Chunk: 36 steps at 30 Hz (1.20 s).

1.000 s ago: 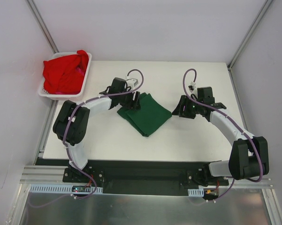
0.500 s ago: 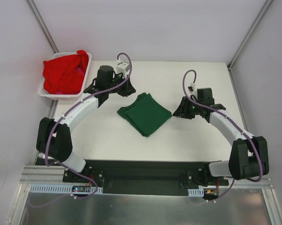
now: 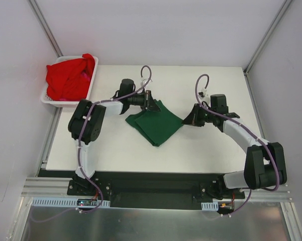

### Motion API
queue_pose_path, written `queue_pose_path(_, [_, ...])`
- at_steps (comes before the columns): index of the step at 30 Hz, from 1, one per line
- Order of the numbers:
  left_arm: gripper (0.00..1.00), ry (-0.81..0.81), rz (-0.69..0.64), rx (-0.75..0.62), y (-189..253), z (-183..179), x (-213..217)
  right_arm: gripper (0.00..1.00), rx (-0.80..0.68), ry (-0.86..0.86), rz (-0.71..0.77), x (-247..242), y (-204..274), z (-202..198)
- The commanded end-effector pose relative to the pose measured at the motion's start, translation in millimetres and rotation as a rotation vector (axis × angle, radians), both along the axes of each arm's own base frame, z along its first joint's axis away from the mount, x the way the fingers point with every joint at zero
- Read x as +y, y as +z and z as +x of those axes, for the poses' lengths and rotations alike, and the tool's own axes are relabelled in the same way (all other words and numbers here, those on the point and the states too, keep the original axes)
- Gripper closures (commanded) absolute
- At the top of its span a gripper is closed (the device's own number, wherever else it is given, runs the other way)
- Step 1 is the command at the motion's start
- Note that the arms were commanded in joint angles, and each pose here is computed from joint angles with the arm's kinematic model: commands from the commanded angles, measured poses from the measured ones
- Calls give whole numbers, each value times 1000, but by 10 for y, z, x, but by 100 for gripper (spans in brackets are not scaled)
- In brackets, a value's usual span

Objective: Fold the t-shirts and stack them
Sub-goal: Fold the tshirt

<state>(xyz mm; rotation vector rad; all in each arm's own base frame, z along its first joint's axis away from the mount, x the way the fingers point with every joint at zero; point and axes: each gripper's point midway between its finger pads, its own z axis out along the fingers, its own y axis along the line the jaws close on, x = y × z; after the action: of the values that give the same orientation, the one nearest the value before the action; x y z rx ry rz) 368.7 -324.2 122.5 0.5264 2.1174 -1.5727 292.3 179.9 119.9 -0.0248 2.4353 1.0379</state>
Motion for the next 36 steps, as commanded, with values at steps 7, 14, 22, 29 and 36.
queue_pose_path(7, [100, -157, -287, -11, 417, 123, -234, 99, -4, 170, 316, 436, 162, 139])
queue_pose_path(14, [100, -160, -273, 26, 274, 135, -241, 99, 59, 212, 425, 628, 97, 236])
queue_pose_path(22, [100, -144, -197, 128, -15, 117, -223, 99, 123, 223, 509, 818, -63, 304])
queue_pose_path(29, [100, -137, -142, 224, -354, 61, -193, 99, 195, 186, 648, 926, -201, 404])
queue_pose_path(36, [100, -82, -73, 312, -662, 6, -135, 99, 200, 163, 758, 958, -252, 472])
